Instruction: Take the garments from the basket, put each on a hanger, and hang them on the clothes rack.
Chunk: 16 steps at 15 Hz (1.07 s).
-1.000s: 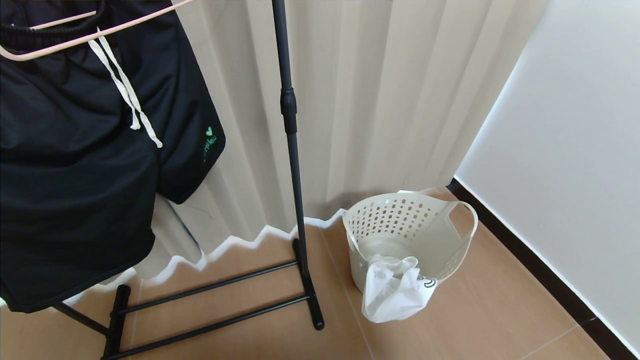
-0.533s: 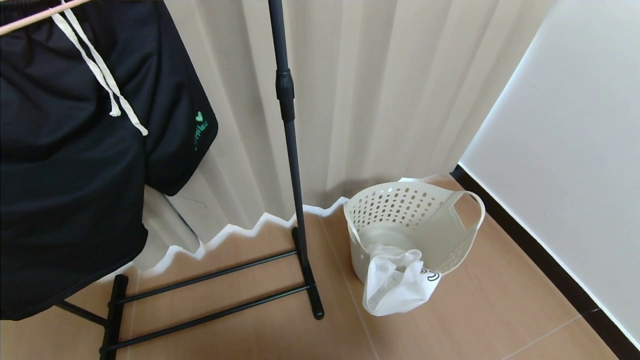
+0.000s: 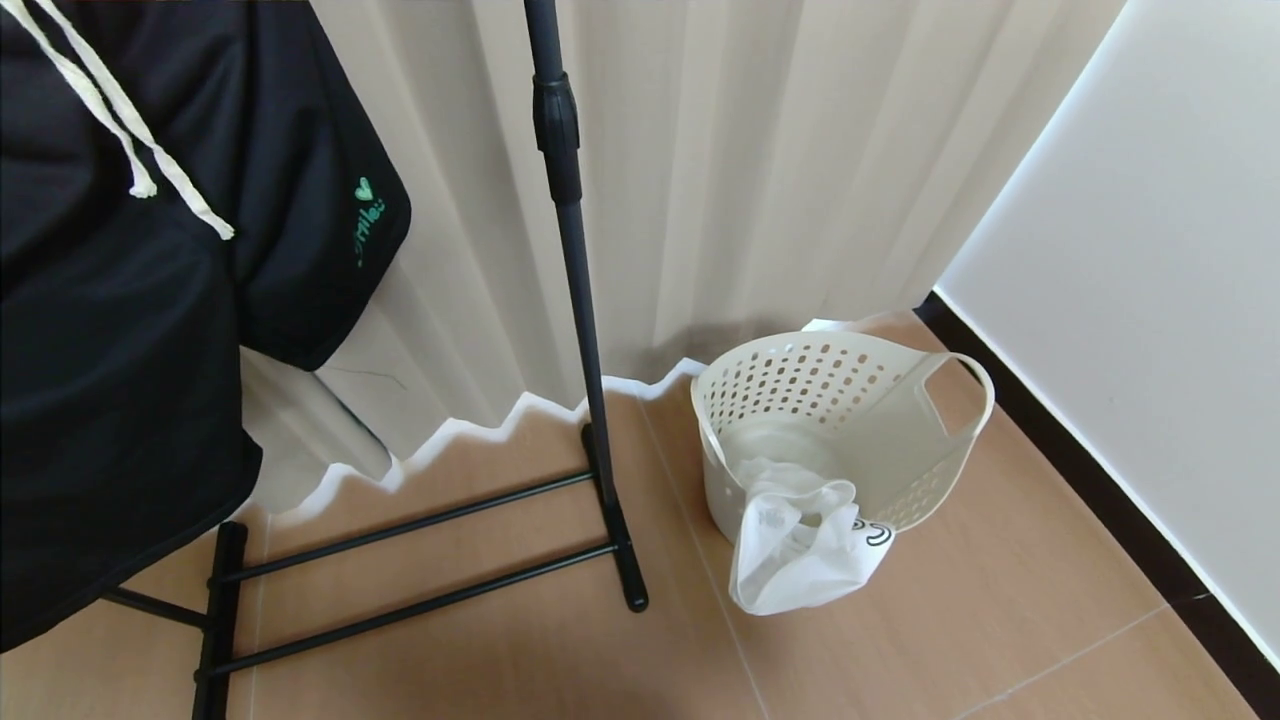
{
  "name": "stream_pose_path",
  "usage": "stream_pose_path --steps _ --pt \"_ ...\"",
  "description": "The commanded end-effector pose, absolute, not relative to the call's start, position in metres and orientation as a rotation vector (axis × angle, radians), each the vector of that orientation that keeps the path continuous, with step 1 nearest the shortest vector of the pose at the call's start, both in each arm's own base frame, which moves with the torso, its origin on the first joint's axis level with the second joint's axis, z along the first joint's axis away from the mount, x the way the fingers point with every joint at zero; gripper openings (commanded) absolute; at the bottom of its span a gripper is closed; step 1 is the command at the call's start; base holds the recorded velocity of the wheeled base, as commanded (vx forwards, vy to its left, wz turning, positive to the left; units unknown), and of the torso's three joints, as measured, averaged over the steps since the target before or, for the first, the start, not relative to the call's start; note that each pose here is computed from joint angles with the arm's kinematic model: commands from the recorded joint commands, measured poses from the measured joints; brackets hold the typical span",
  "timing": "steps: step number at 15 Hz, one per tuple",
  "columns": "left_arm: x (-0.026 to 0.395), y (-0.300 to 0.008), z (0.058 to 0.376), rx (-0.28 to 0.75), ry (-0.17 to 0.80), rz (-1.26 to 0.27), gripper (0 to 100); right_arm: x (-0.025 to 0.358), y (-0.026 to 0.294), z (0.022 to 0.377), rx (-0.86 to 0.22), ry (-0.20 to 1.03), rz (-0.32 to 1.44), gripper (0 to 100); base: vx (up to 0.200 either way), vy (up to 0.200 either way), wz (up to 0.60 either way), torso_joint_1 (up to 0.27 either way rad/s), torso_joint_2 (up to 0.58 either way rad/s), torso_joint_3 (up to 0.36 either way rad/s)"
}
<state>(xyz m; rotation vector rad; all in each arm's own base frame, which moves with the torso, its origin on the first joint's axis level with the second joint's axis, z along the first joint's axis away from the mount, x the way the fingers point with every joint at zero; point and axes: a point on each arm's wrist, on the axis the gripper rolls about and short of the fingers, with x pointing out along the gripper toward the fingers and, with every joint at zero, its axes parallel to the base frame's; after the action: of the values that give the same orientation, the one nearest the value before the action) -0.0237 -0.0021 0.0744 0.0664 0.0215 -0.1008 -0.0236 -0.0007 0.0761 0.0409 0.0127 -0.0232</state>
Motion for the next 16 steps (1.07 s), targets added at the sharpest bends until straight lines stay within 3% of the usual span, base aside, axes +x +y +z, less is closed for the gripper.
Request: stream_pose_path --steps 1,16 --pt "-0.0236 -0.0021 0.0744 0.066 0.023 -0.101 100 -0.0235 -0.0007 0.0761 0.041 0.013 -0.023 100 0.000 0.000 0.00 0.000 0.00 0.000" --pt "-0.0236 -0.0020 0.0744 0.065 0.023 -0.097 100 -0.0235 -0.0007 0.0761 0.043 0.013 -0.023 100 0.000 0.000 0.00 0.000 0.00 -0.094"
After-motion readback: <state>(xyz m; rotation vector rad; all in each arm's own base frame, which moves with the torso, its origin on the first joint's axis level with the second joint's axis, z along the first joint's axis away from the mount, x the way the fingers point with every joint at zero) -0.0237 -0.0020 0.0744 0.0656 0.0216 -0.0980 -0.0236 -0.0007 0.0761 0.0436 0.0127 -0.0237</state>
